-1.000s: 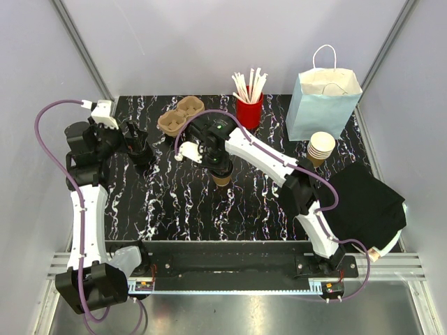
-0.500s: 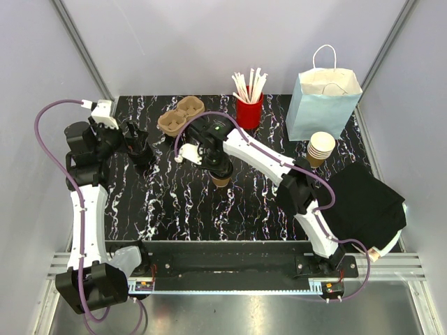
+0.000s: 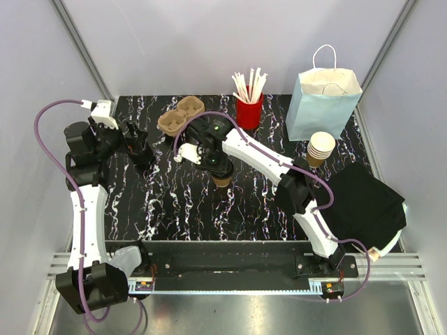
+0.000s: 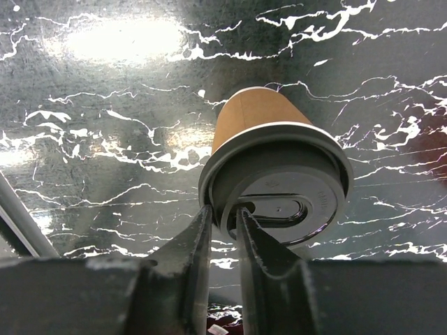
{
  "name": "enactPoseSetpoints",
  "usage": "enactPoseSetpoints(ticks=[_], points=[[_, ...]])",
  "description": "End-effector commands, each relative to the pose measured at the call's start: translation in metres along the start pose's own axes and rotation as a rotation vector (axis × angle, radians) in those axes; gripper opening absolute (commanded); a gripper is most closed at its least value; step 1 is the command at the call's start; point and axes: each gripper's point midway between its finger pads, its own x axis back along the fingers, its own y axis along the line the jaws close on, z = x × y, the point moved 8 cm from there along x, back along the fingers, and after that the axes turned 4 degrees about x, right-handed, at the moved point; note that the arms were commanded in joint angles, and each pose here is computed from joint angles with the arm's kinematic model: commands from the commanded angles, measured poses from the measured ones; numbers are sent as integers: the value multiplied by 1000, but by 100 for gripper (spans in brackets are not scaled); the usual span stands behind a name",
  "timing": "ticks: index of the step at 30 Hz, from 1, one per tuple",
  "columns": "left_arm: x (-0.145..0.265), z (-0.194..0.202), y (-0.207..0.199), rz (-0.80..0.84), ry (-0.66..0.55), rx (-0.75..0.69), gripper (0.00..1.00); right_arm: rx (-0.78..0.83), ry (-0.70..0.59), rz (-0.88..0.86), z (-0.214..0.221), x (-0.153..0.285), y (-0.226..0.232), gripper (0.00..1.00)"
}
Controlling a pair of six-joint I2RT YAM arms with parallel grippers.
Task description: Pack the takeout coffee
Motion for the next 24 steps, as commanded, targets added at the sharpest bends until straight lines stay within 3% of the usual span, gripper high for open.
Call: enactPoseSetpoints(ticks=[1, 5, 9, 13, 14, 21, 24], points=[[0, -7, -1, 24, -43, -23, 99, 14, 200, -142, 28, 24, 28, 28], [0, -7, -1, 24, -43, -23, 99, 13, 162, -100, 24, 38, 24, 29], [-2, -6, -1, 34, -36, -19, 99, 13, 89, -34, 20, 68, 23, 38], [-4, -4, -2, 55, -28, -15, 99, 4, 52, 28, 22, 93, 23, 55], [-4, -4, -3, 66, -27, -15, 99, -3, 41, 36, 24, 98, 23, 65], [-15, 3, -16, 220, 23, 24, 99, -188, -182, 20, 60, 129, 7, 85], [-29, 13, -43, 319, 72, -40, 99, -260, -270, 36, 79, 125, 4, 92]])
